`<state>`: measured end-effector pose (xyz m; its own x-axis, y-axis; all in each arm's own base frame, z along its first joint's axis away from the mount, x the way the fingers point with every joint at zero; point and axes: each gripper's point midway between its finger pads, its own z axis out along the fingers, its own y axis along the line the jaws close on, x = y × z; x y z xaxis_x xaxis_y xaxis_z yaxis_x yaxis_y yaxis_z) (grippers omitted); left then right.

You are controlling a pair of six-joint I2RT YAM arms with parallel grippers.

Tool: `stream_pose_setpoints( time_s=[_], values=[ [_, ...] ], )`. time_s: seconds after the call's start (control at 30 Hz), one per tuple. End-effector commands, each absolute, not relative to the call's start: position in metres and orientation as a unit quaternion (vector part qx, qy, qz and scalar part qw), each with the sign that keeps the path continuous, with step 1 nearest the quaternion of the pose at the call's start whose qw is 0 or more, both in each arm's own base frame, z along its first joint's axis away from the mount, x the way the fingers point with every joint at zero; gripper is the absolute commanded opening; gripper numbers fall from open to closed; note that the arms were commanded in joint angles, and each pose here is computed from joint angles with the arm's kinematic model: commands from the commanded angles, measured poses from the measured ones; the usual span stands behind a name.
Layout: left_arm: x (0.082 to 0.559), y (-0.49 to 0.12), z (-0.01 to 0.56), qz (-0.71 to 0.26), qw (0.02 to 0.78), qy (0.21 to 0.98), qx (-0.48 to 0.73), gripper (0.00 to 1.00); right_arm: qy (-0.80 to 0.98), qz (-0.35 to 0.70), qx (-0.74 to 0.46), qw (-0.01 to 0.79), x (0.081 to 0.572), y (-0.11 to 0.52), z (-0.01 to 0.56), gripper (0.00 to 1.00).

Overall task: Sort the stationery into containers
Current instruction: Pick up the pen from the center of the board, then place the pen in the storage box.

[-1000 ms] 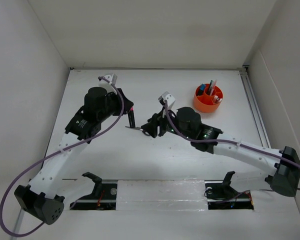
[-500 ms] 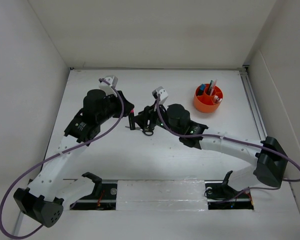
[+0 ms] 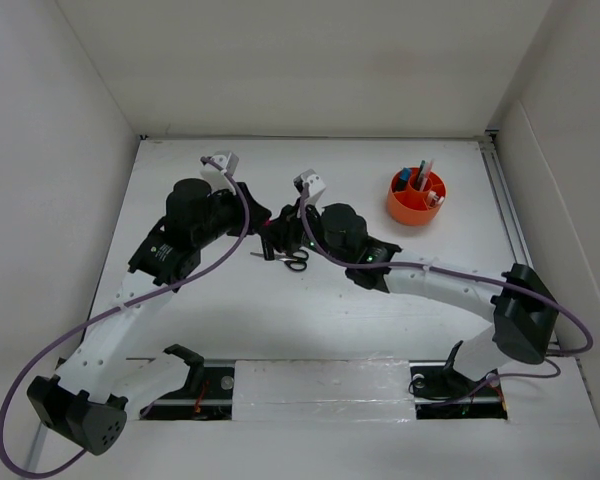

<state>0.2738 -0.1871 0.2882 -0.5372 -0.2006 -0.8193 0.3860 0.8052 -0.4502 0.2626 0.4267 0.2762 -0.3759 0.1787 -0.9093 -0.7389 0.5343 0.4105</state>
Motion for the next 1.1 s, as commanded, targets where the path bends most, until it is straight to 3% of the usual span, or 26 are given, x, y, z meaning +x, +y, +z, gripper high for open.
stream_pose_setpoints(
  time_s=[0.0, 0.03, 0.1, 0.2, 0.23, 0.27, 0.3, 0.4, 0.5, 0.63, 0.83, 1.07],
  values=[
    [0.275, -0.193, 0.296, -0.321, 0.49, 0.807, 0.073, 0.0, 0.661, 0.469, -0.18, 0.557, 0.27, 0.434, 0.321, 0.31],
    [0.275, -0.193, 0.296, -0.321, 0.49, 0.807, 0.073, 0.0, 0.661, 0.469, -0.18, 0.557, 0.27, 0.434, 0.321, 0.23],
    [0.275, -0.193, 0.296, -0.321, 0.49, 0.807, 0.073, 0.0, 0.661, 0.469, -0.18, 0.557, 0.27, 0.434, 0.321, 0.21],
    [0.27, -0.195, 0.295, -0.329, 0.487, 0.805, 0.085, 0.0, 0.657, 0.469, -0.182, 0.562, 0.272, 0.437, 0.325, 0.0],
    [0.27, -0.195, 0.295, -0.329, 0.486, 0.805, 0.085, 0.0, 0.662, 0.464, -0.18, 0.561, 0.277, 0.436, 0.32, 0.0],
    [0.27, -0.195, 0.295, -0.329, 0.486, 0.805, 0.085, 0.09, 0.661, 0.461, -0.183, 0.563, 0.278, 0.436, 0.32, 0.0],
    [0.273, -0.192, 0.295, -0.32, 0.492, 0.806, 0.078, 0.27, 0.663, 0.456, -0.177, 0.567, 0.283, 0.432, 0.32, 0.0],
    [0.278, -0.172, 0.305, -0.287, 0.521, 0.803, 0.031, 1.0, 0.68, 0.423, -0.156, 0.579, 0.309, 0.408, 0.301, 0.0],
    [0.288, -0.139, 0.303, -0.223, 0.552, 0.803, -0.04, 1.0, 0.683, 0.366, -0.133, 0.618, 0.353, 0.359, 0.299, 0.0],
    [0.3, -0.108, 0.266, -0.121, 0.517, 0.84, -0.109, 1.0, 0.675, 0.266, -0.11, 0.68, 0.413, 0.265, 0.314, 0.0],
    [0.3, -0.117, 0.269, -0.142, 0.518, 0.838, -0.095, 1.0, 0.688, 0.143, -0.02, 0.712, 0.477, 0.137, 0.31, 0.0],
    [0.296, -0.121, 0.274, -0.159, 0.523, 0.834, -0.082, 1.0, 0.687, 0.102, 0.035, 0.719, 0.512, 0.078, 0.297, 0.0]
  ],
)
